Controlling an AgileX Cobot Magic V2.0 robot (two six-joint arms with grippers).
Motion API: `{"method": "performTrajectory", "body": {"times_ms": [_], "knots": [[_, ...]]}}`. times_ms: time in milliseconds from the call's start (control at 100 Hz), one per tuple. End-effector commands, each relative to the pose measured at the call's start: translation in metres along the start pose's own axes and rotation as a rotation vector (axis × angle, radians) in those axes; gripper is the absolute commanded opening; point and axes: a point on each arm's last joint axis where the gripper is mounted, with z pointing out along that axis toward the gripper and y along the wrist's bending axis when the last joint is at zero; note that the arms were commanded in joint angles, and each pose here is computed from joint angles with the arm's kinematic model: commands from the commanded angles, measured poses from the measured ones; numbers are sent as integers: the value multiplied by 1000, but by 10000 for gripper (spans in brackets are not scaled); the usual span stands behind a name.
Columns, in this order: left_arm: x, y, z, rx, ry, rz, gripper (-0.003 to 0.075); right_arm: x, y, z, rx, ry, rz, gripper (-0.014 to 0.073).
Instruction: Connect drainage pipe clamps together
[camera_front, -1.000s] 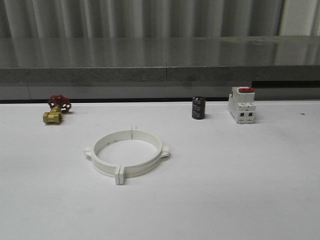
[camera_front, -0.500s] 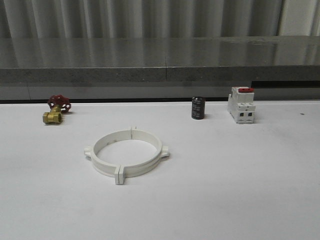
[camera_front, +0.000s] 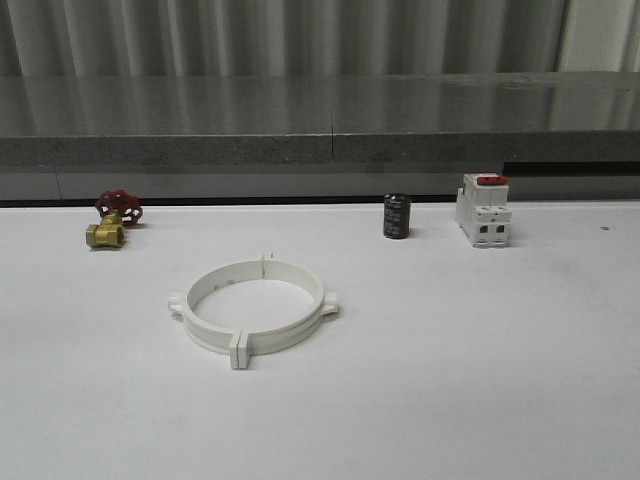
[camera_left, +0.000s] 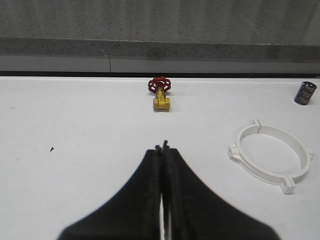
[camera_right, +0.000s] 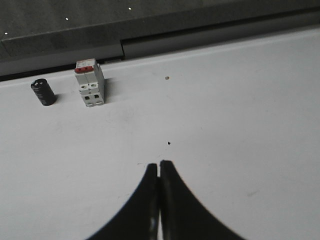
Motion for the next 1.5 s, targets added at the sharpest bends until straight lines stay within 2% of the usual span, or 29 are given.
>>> {"method": "performTrajectory", "body": {"times_ms": [0,70,270,410,550,770,1490], "knots": [[-14,-2,-3,10,-93,-13,-20,-4,3,-5,-49,-154,-80,-69],[-14,-2,-3,10,-93,-13,-20,9,2,-7,-61,-189,-108,-69],[-14,-2,-3,10,-93,-13,-20,38,-2,-9,-87,-260,-76,-69],[-14,-2,-3,10,-93,-13,-20,50,-3,0,-94,-272,-76,-69],[-14,-2,-3,10,-93,-13,-20,57,-3,6,-110,-338,-76,-69],[-14,-2,-3,10,-93,-13,-20,54,-2,5,-123,-398,-71,-69],[-14,-2,-3,10,-93,-13,-20,56,-2,6,-121,-384,-72,-69]]}}
